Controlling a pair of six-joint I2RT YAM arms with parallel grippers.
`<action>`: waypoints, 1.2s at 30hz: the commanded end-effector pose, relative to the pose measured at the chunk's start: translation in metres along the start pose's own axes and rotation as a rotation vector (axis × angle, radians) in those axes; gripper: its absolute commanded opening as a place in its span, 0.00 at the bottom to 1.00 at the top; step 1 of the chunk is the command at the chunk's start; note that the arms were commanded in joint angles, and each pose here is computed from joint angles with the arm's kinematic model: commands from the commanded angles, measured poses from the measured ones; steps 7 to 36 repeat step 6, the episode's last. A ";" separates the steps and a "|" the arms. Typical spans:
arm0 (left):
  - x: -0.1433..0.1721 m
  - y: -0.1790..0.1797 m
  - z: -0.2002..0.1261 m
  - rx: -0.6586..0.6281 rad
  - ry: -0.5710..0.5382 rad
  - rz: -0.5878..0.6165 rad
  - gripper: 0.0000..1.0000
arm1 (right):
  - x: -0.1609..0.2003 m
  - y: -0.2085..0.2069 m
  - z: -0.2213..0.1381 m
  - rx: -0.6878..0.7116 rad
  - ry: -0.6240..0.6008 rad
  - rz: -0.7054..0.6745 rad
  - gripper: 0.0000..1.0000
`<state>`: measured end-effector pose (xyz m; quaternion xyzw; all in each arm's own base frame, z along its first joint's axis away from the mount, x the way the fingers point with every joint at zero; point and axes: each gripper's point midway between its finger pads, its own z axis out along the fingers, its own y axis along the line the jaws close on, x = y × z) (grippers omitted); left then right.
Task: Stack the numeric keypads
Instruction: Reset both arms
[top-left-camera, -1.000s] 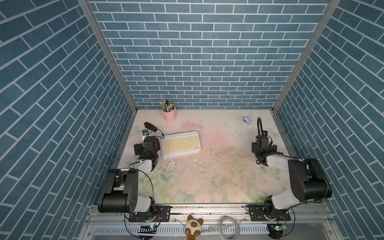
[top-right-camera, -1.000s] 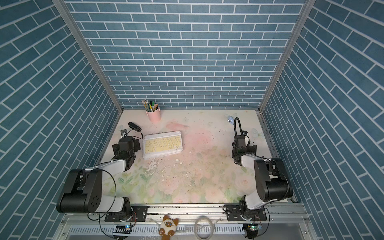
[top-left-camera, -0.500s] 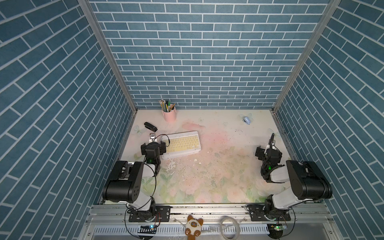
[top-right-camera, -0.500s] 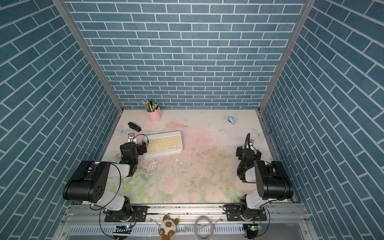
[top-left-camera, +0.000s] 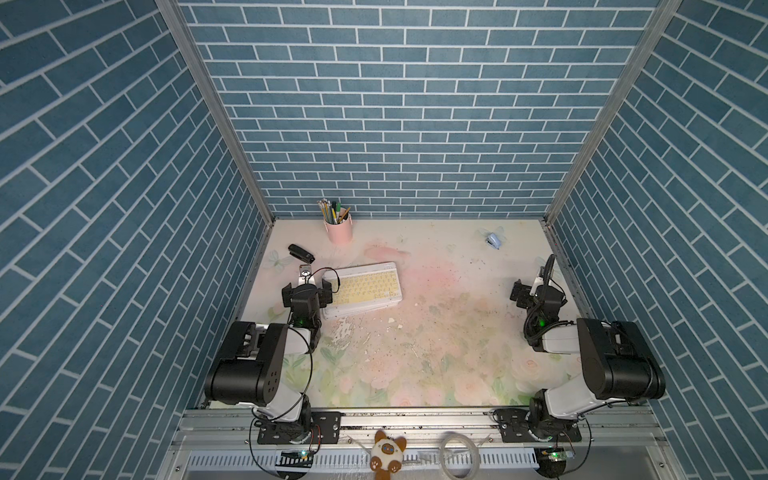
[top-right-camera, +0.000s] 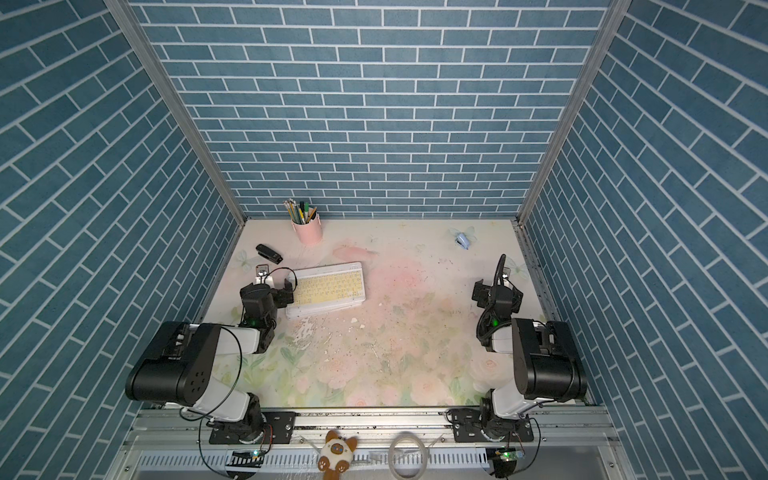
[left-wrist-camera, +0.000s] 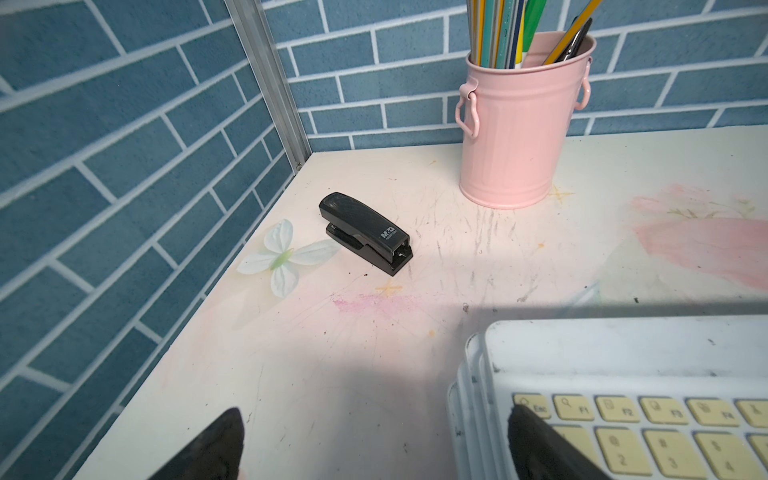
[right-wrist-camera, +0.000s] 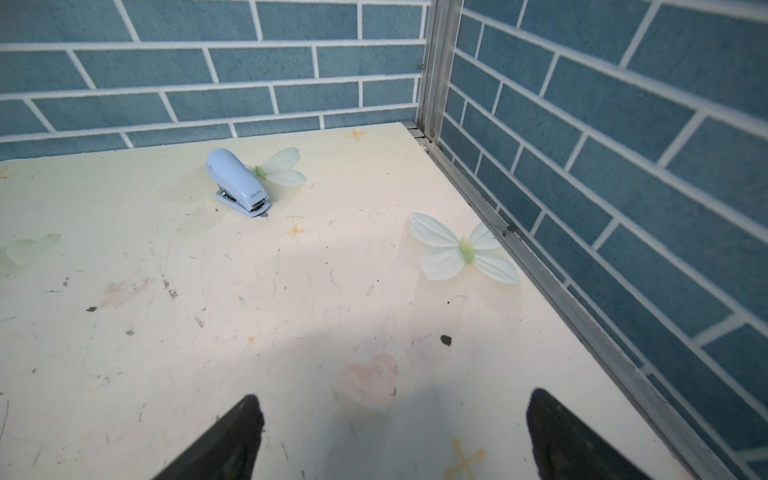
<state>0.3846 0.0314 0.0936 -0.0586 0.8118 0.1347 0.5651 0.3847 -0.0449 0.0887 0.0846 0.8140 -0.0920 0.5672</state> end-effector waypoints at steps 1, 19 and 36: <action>-0.006 -0.001 0.000 0.000 -0.021 0.000 0.99 | -0.003 0.006 0.004 -0.025 0.007 -0.002 0.99; -0.006 -0.001 0.000 0.000 -0.021 0.001 0.99 | -0.004 0.003 0.002 -0.011 -0.004 0.005 0.99; -0.006 -0.001 0.000 0.000 -0.021 0.001 0.99 | -0.004 0.003 0.002 -0.011 -0.004 0.005 0.99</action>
